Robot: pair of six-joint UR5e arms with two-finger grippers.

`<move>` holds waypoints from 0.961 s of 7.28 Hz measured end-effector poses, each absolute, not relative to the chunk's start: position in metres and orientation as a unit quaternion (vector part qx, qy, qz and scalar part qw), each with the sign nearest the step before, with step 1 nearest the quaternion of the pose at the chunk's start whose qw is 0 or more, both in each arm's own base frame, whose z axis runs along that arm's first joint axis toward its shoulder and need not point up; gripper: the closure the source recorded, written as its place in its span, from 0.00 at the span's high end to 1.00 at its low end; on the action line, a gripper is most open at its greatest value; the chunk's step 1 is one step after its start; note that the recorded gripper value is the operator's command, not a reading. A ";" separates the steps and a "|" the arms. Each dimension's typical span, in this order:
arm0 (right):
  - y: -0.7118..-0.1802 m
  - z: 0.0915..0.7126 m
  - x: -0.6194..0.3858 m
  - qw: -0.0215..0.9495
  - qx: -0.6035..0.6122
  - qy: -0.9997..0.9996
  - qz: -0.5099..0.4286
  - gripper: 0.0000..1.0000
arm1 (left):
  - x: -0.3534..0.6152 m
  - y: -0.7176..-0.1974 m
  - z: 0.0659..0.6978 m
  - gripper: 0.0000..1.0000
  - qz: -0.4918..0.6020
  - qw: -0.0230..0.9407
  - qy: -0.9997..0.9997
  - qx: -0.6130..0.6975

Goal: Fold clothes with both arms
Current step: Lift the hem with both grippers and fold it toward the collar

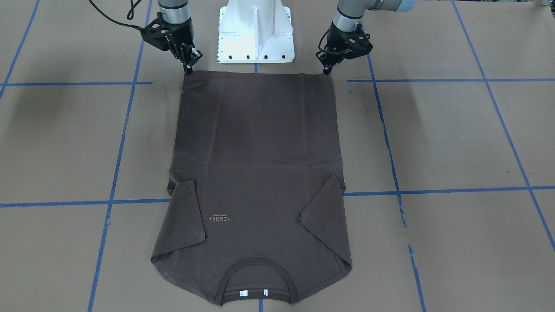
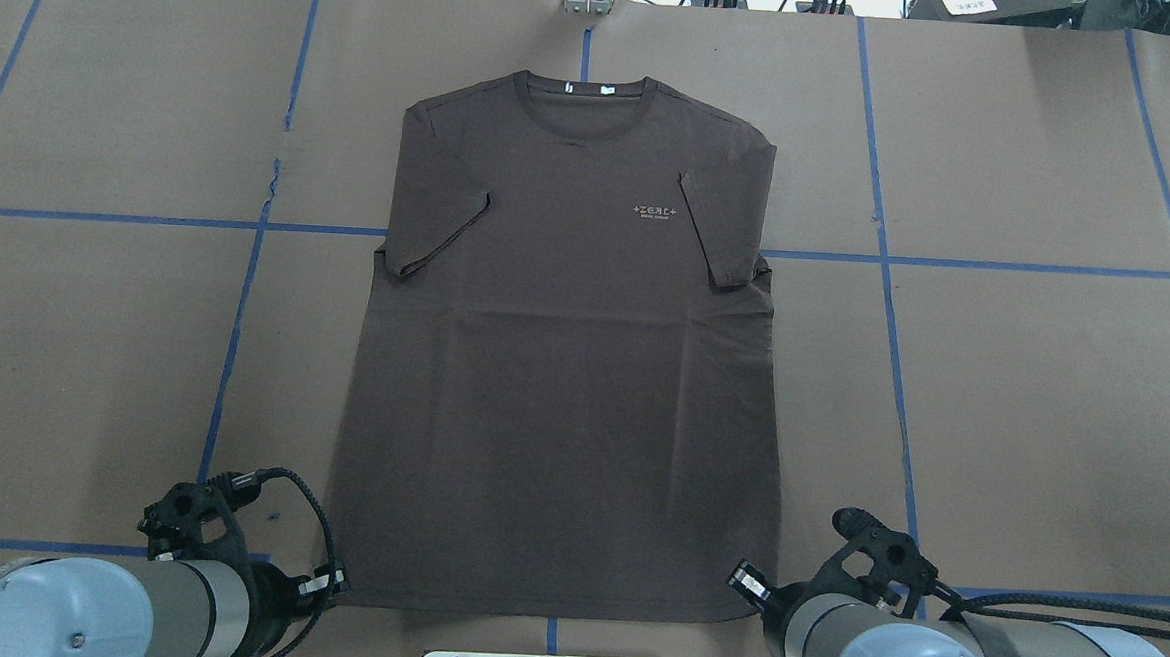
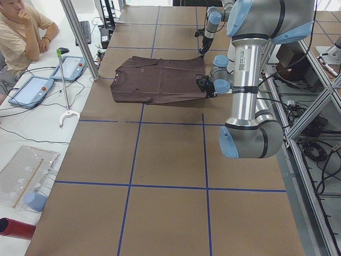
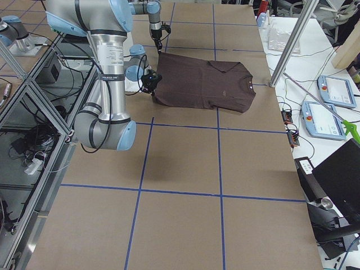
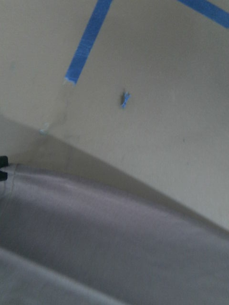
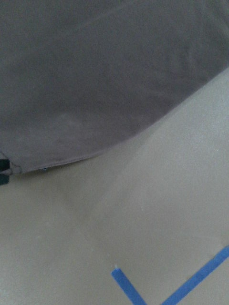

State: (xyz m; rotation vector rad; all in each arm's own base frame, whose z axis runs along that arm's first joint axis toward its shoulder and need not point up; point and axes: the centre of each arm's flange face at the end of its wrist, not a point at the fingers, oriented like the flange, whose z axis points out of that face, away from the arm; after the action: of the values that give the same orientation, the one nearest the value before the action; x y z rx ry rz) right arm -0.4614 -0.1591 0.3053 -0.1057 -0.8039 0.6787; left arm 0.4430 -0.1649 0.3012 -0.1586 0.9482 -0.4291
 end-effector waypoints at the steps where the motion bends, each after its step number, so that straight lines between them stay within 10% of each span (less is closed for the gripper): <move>1: -0.151 0.298 -0.448 0.863 -0.057 -0.391 0.316 0.00 | 0.429 -0.152 0.282 0.00 -0.202 0.864 0.450 -0.103; 4: -0.186 0.289 -0.421 0.855 -0.026 -0.406 0.320 0.00 | 0.424 -0.160 0.258 0.00 -0.237 0.848 0.457 -0.125; 7: -0.297 0.249 -0.414 0.834 0.042 -0.435 0.337 0.00 | 0.412 -0.273 0.242 0.00 -0.257 0.840 0.478 -0.021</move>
State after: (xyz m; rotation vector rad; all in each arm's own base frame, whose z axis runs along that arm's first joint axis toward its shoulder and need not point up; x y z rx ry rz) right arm -0.4144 -0.2966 0.2487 0.0899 -0.9207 0.7135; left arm 0.4121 -0.2734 0.2418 -0.0436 1.0107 -0.5436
